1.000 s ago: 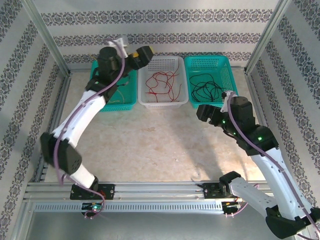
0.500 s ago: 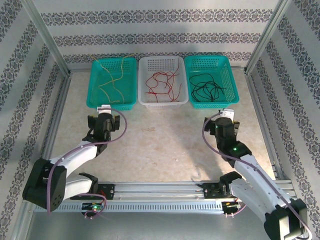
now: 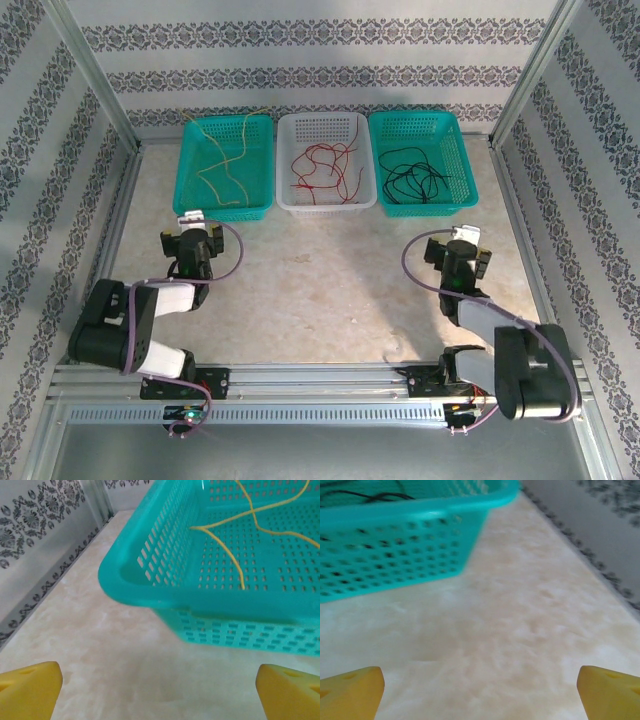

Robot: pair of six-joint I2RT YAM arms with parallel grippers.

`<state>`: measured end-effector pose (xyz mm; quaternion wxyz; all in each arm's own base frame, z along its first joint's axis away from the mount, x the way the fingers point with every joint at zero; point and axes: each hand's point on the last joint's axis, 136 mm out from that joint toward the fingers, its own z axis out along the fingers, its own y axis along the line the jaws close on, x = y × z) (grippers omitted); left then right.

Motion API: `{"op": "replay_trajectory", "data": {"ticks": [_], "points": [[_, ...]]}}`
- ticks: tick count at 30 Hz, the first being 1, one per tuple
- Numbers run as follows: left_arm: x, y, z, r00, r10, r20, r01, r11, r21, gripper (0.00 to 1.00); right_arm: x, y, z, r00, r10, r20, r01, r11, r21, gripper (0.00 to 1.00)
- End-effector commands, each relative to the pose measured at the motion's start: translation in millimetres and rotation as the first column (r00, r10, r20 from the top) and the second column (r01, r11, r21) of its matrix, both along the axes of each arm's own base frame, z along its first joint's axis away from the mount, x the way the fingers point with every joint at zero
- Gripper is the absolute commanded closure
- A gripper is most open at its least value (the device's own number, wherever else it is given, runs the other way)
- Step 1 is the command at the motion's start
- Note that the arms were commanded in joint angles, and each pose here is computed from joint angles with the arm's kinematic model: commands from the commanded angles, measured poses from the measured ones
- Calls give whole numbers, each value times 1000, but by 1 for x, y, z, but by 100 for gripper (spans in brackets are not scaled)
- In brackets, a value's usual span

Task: Untangle the cables

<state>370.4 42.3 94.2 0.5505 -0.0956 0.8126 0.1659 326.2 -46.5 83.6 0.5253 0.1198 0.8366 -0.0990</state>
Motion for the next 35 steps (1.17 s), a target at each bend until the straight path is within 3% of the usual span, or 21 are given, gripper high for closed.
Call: {"op": "replay_trajectory", "data": {"ticks": [1,4,6,7,9,11,17,35], "points": [[17,-21,8,987,-142,73,146,988,-51,1,33,19,48,961,131,242,-138,990,14,2],[21,-21,4,979,-157,132,163,986,-31,1,53,32,26,945,217,243,-231,973,27,2],[20,-19,-3,986,-155,66,160,984,-82,1,59,39,23,943,249,222,-262,965,30,2],[25,-17,0,983,-153,103,161,985,-67,1,58,35,20,956,232,181,-243,969,40,2],[24,-14,-6,988,-144,52,149,983,-109,1,62,31,23,953,206,222,-220,975,40,2],[25,-13,-3,984,-151,94,160,983,-92,1,63,31,20,962,203,180,-214,976,44,2],[25,-14,-3,985,-154,76,161,982,-95,1,63,31,18,972,174,160,-175,984,-6,2],[28,-26,-4,973,-221,66,226,970,-88,1,70,36,24,966,196,171,-198,980,-8,2]]}}
